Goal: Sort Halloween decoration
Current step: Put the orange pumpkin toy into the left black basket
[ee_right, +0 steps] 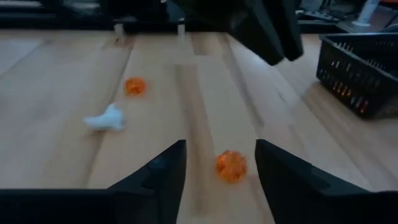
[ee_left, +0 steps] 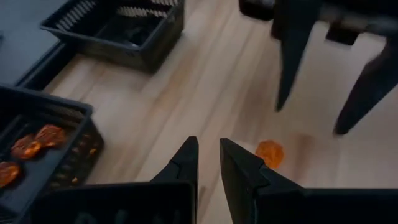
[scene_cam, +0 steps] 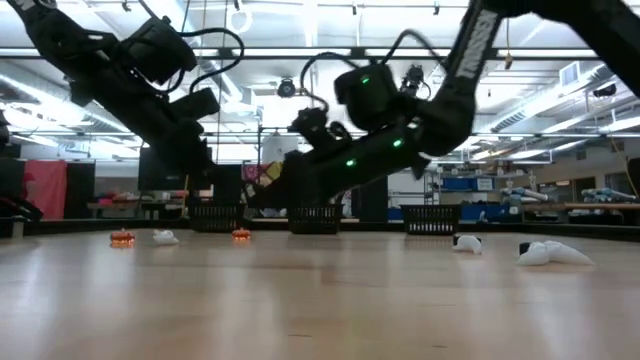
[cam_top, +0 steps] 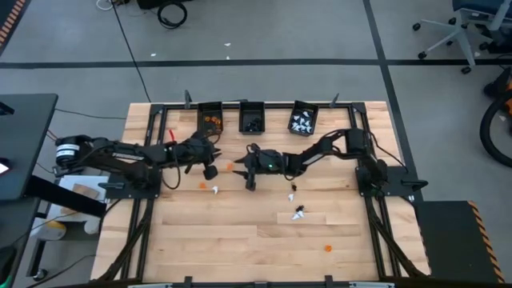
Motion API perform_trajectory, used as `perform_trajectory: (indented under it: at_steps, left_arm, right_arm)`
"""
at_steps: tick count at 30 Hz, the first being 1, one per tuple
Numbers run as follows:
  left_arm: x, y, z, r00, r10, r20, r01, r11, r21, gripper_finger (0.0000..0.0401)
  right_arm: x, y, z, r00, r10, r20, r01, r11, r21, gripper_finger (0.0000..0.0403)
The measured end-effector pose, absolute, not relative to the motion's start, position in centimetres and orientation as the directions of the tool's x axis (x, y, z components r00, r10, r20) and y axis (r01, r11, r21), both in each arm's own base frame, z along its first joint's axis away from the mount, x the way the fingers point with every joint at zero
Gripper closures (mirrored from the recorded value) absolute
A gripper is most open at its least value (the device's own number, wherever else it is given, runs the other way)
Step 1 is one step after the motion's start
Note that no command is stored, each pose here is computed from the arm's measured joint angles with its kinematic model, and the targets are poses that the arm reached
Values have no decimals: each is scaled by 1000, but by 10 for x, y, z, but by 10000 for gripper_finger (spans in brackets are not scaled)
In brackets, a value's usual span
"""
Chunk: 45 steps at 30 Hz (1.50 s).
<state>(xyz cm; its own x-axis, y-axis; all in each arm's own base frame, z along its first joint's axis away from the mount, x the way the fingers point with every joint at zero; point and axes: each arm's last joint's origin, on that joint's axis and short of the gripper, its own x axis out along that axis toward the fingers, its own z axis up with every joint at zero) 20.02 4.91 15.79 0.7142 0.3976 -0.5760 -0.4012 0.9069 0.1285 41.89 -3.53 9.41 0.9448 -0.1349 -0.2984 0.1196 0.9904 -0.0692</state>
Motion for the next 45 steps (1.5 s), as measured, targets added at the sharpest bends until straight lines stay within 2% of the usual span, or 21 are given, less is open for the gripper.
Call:
perform_trajectory:
  at_steps: [6,12,18,27,31,38,41,45]
  left_arm:
    - [193,48,172,736,426,-526,-437,893,111,358]
    - [188,47,184,769,431,-471,-438,893,101,358]
    - [183,46,187,770,430,-472,-437,894,101,358]
    - [179,44,197,817,399,-416,-419,907,47,358]
    - [174,42,209,854,389,-346,-403,915,36,358]
    - [166,40,228,894,397,-208,-398,916,37,358]
    - [160,40,235,891,424,-159,-419,905,69,358]
    - [151,43,243,819,565,-100,-559,825,83,358]
  right_arm:
    - [440,-51,83,940,-151,-307,138,988,-64,163]
    - [459,-62,68,920,-143,-366,135,990,-49,158]
    - [459,-65,56,920,-103,-378,110,994,-3,192]
    - [456,-64,53,918,-91,-386,85,996,-33,304]
    - [459,-64,59,922,-84,-377,81,996,-24,305]
    - [489,-69,86,882,-82,-464,74,997,-34,305]
    - [506,-73,110,897,-128,-423,107,992,-74,300]
    - [519,-82,140,923,-210,-323,184,977,-109,297]
